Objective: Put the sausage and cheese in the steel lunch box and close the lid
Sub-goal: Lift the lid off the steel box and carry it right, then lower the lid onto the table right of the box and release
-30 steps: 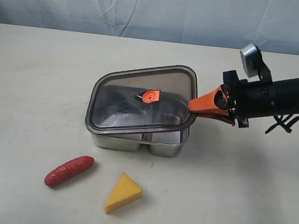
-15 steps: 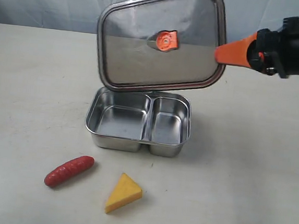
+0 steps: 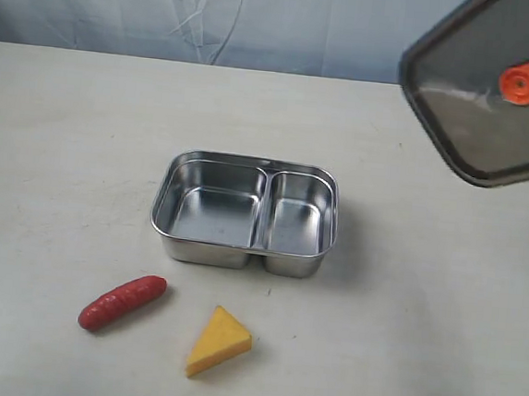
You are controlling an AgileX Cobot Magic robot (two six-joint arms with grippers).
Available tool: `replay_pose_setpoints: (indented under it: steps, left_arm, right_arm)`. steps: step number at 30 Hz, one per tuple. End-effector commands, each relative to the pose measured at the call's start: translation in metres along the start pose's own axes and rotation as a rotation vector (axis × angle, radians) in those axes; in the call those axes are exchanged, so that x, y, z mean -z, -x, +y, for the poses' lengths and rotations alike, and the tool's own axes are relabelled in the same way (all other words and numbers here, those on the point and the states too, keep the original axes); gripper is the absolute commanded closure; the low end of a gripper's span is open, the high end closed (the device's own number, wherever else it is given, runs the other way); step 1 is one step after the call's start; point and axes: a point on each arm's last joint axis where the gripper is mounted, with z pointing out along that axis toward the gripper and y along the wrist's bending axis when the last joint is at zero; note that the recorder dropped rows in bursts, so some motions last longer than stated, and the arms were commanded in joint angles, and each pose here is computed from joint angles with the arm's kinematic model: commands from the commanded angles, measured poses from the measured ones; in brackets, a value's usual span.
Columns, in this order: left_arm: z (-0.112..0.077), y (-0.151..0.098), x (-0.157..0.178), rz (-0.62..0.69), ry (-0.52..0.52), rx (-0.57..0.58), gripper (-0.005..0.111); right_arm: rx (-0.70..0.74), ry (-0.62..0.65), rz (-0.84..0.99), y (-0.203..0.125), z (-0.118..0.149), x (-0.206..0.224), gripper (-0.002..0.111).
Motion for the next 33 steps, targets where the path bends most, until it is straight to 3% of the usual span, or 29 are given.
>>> replay_pose_setpoints:
  steps: [1,18,23,28,33]
  left_arm:
    - [0.000,0.001,0.000,-0.016,-0.002,-0.001,0.107]
    - [0.000,0.001,0.000,-0.016,-0.002,-0.001,0.107]
    - [0.000,0.001,0.000,-0.016,-0.002,-0.001,0.107]
    - [0.000,0.001,0.000,-0.016,-0.002,-0.001,0.107]
    - [0.000,0.001,0.000,-0.016,-0.002,-0.001,0.107]
  right_arm:
    - [0.077,-0.039,0.180,-0.014,0.000,0.004,0.109]
    - [0.491,0.342,0.570,-0.108,0.078,-0.038,0.109]
    - [0.433,0.422,0.516,-0.115,0.097,-0.043,0.109]
    - [0.268,0.498,0.376,-0.103,0.110,-0.046,0.109]
    - [0.280,0.535,0.449,-0.108,0.113,-0.048,0.109]
